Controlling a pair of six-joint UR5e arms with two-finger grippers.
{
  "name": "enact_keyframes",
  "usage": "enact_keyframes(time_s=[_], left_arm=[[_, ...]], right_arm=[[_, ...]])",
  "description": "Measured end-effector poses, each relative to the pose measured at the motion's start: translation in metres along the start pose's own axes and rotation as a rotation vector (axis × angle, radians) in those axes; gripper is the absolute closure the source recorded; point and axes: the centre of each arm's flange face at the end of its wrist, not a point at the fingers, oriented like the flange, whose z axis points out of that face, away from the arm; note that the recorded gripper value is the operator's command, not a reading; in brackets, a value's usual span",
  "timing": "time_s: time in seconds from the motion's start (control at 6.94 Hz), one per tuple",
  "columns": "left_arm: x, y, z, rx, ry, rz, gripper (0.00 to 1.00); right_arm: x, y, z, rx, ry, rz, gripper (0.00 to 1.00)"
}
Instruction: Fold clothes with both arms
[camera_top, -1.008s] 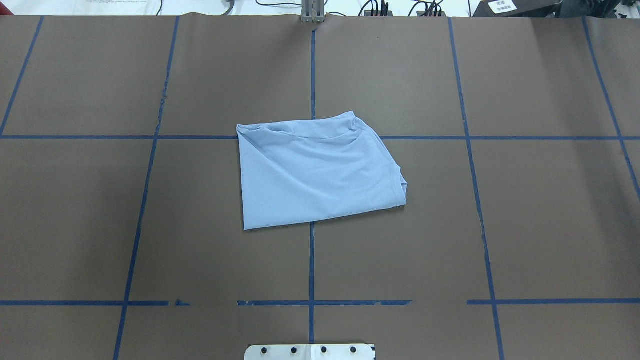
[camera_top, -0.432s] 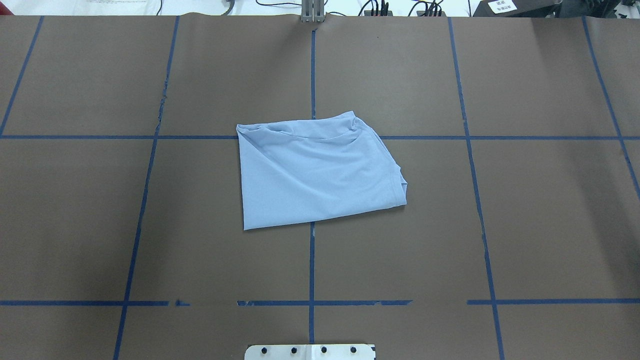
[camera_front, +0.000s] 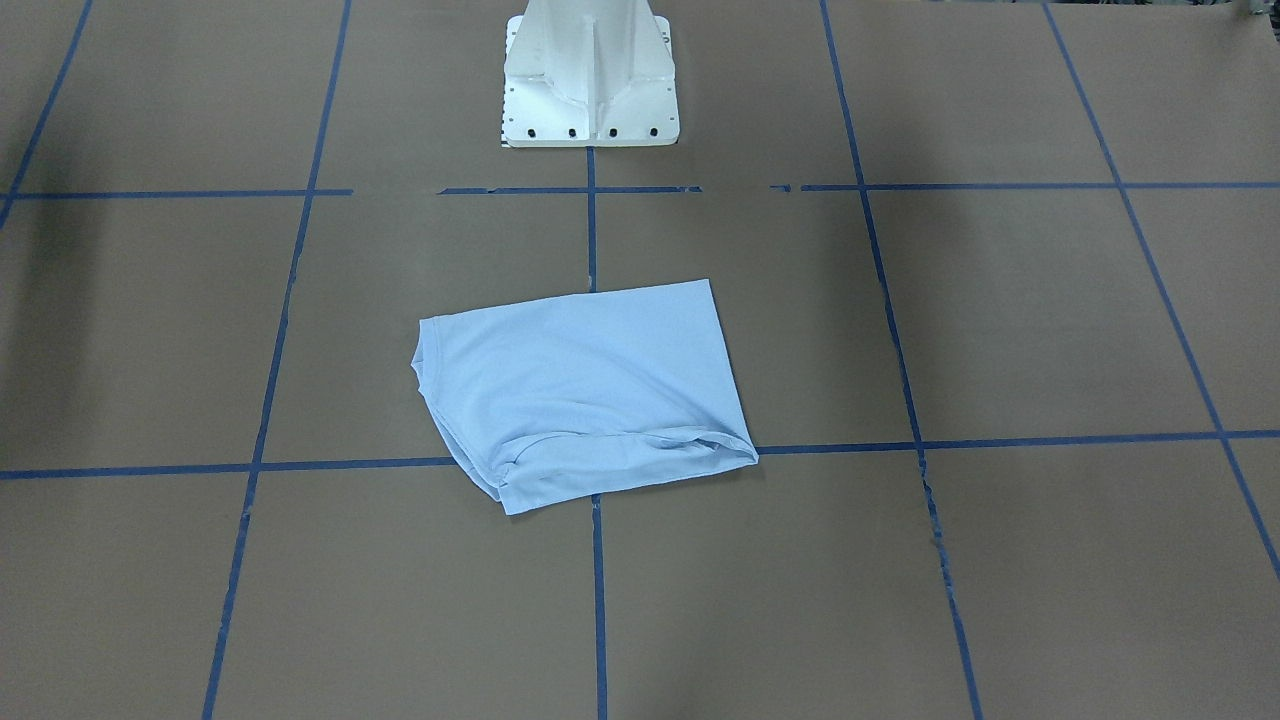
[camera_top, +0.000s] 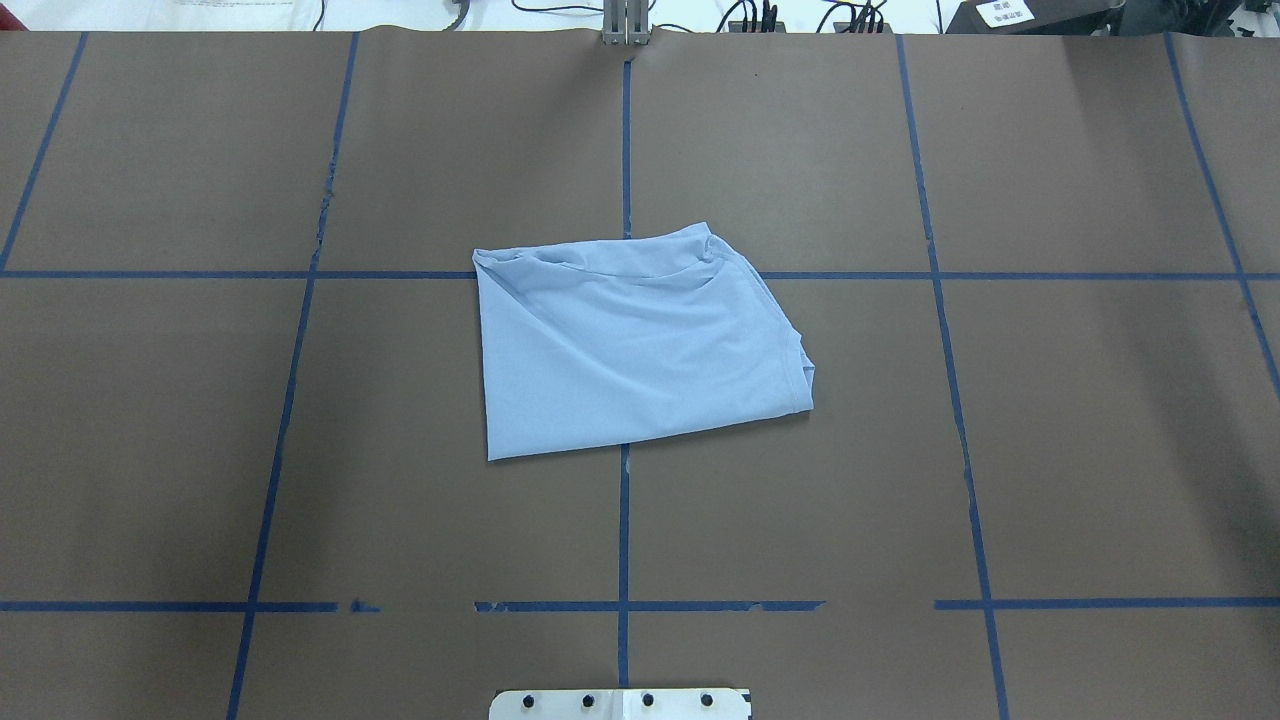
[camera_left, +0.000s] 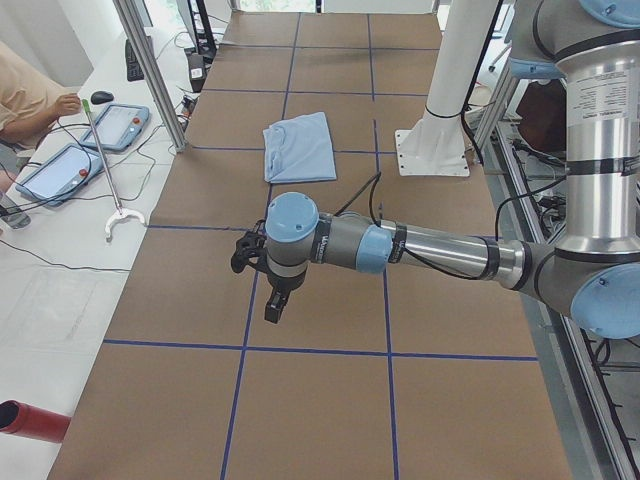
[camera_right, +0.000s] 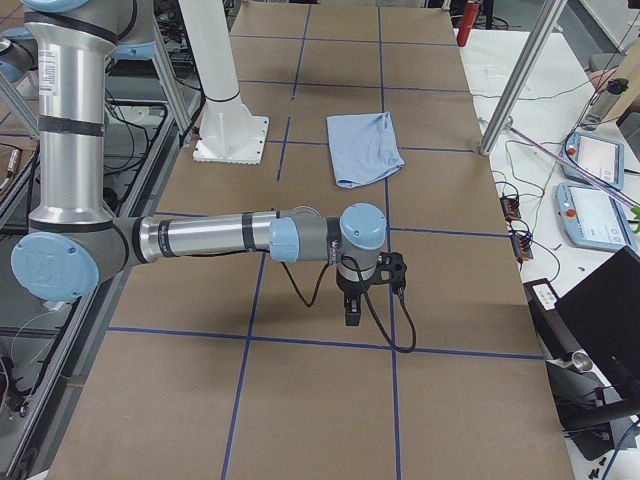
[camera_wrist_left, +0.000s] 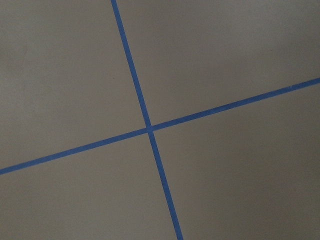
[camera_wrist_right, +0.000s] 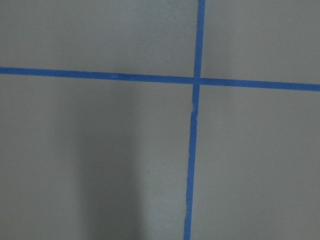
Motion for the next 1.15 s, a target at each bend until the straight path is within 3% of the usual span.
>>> enact_keyframes(time_s=[0.58, 0.86, 1.15], left_arm=[[-0.001, -0.017, 0.001, 0.040, 0.003, 0.041, 0.00], [-0.009, -0.043, 0.004, 0.043, -0.004, 0.044, 0.00], [-0.012, -0.044, 0.007, 0.036, -0.007, 0.036, 0.00]], right_arm=[[-0.005, -0.011, 0.007, -0.014, -0.008, -0.008, 0.00], [-0.006, -0.023, 0.007, -0.014, -0.014, -0.008, 0.00], [-0.005, -0.025, 0.009, -0.018, -0.028, -0.003, 0.00]])
